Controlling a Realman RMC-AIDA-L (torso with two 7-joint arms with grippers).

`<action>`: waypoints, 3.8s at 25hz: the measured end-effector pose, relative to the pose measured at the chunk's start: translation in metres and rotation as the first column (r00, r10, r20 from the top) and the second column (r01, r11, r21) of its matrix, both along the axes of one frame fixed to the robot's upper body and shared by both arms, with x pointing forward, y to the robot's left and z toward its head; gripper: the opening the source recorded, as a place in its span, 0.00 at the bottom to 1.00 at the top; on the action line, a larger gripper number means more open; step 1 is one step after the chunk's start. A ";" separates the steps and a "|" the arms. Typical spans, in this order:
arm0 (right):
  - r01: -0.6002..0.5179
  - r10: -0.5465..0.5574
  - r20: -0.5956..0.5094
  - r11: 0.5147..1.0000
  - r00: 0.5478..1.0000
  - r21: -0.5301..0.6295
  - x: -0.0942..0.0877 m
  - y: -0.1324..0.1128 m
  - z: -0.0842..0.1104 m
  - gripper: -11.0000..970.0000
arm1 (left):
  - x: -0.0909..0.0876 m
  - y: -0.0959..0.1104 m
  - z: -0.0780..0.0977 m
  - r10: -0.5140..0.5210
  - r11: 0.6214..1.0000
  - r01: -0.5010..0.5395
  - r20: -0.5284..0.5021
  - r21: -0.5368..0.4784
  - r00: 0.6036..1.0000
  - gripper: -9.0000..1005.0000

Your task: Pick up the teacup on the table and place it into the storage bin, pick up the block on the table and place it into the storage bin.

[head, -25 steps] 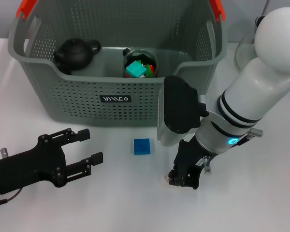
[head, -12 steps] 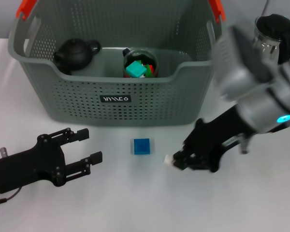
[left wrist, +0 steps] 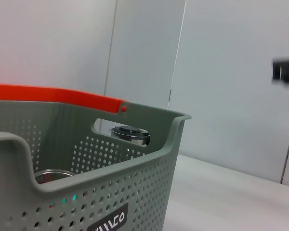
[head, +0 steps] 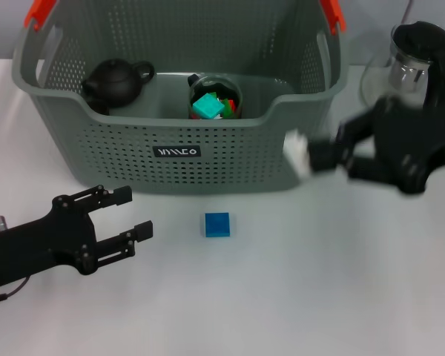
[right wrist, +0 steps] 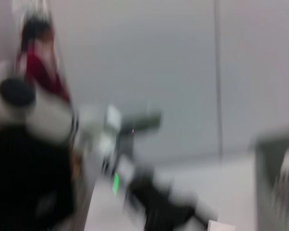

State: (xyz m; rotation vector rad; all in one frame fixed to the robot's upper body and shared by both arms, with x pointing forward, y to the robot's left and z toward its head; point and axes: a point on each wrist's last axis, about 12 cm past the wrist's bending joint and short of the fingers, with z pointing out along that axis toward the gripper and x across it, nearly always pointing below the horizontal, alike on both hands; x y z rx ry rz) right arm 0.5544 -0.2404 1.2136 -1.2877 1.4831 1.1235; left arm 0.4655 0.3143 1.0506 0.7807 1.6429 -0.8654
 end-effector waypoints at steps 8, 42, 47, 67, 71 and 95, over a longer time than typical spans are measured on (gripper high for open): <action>0.200 -0.215 0.092 0.968 0.972 0.152 0.031 0.007 0.043 0.12 | 0.003 -0.001 0.002 -0.009 1.000 0.009 0.007 -0.002 1.000 0.69; 0.477 -0.385 0.288 0.624 0.877 -0.619 0.110 0.212 0.008 0.12 | 0.001 -0.010 -0.003 -0.006 0.999 0.006 0.002 -0.031 1.000 0.69; 0.464 -0.394 0.256 0.644 0.883 -0.609 0.109 0.212 0.011 0.14 | 0.000 -0.009 -0.003 -0.004 1.000 0.004 0.000 -0.030 1.000 0.69; 0.275 -0.293 0.080 0.944 0.953 0.182 0.020 0.056 -0.006 0.87 | -0.004 0.001 0.000 -0.012 1.000 0.012 0.008 -0.006 1.000 0.69; 0.190 -0.199 0.052 0.972 0.979 0.136 0.001 0.034 -0.020 0.91 | -0.019 0.010 0.008 -0.086 0.996 0.086 0.018 0.002 0.996 0.69; -0.033 0.055 -0.001 0.572 0.998 -0.820 0.042 0.157 -0.042 0.93 | -0.030 0.013 0.004 -0.088 0.996 0.088 -0.018 0.006 0.996 0.69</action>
